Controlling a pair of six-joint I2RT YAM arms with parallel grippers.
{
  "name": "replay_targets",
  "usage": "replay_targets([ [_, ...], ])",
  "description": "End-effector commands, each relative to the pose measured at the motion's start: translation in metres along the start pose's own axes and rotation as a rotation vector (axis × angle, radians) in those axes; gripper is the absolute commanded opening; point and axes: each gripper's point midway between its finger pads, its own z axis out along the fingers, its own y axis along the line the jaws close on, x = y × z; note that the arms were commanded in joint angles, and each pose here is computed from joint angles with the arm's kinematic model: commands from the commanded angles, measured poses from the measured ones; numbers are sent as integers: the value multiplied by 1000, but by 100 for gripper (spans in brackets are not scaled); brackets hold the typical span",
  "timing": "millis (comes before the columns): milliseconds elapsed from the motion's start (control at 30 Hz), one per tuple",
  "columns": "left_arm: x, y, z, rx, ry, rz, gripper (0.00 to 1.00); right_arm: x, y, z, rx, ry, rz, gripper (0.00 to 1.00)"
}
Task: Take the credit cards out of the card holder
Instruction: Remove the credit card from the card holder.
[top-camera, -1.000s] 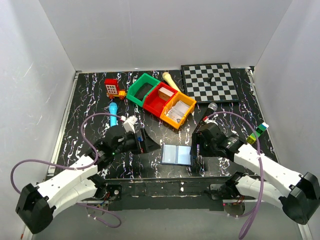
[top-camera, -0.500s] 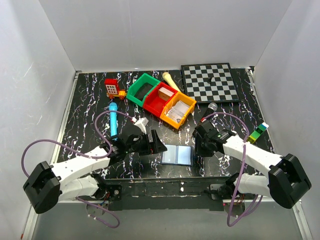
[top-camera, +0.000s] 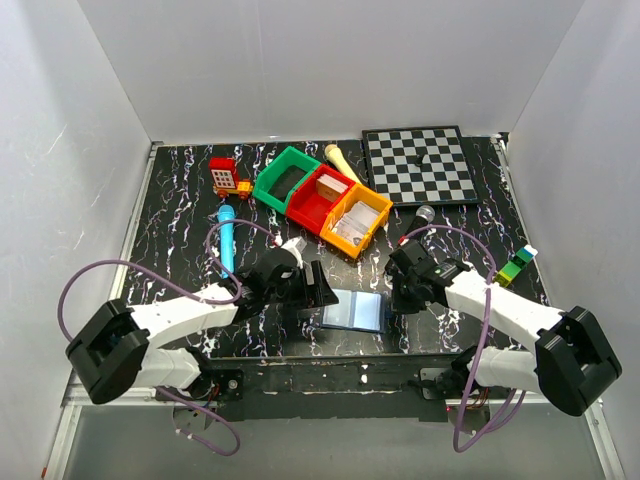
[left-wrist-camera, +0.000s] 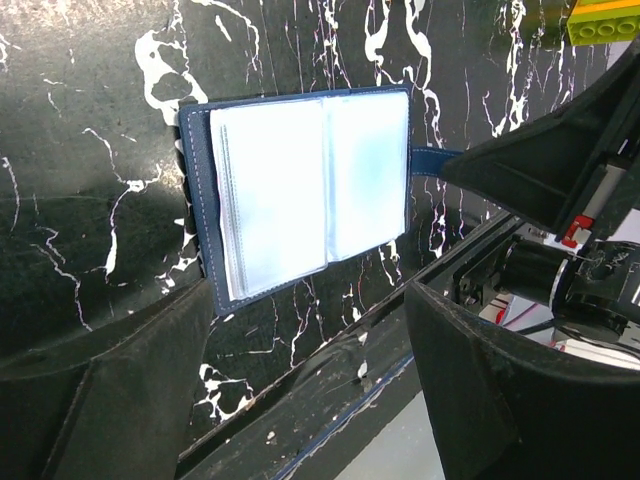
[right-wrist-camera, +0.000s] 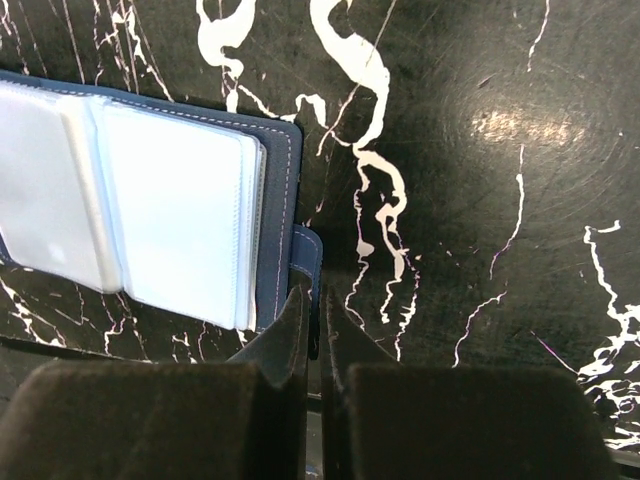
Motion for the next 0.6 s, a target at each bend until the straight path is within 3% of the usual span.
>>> replay_targets([
  [0, -12, -21, 6, 42, -26, 26, 76, -8, 14, -15, -73, -21, -36, 1],
  [267, -4, -20, 26, 28, 24, 56, 61, -1, 23, -15, -149, 4, -95, 1],
  [567, 2, -6, 32, -25, 32, 62, 66, -2, 20, -12, -124, 12, -108, 1],
])
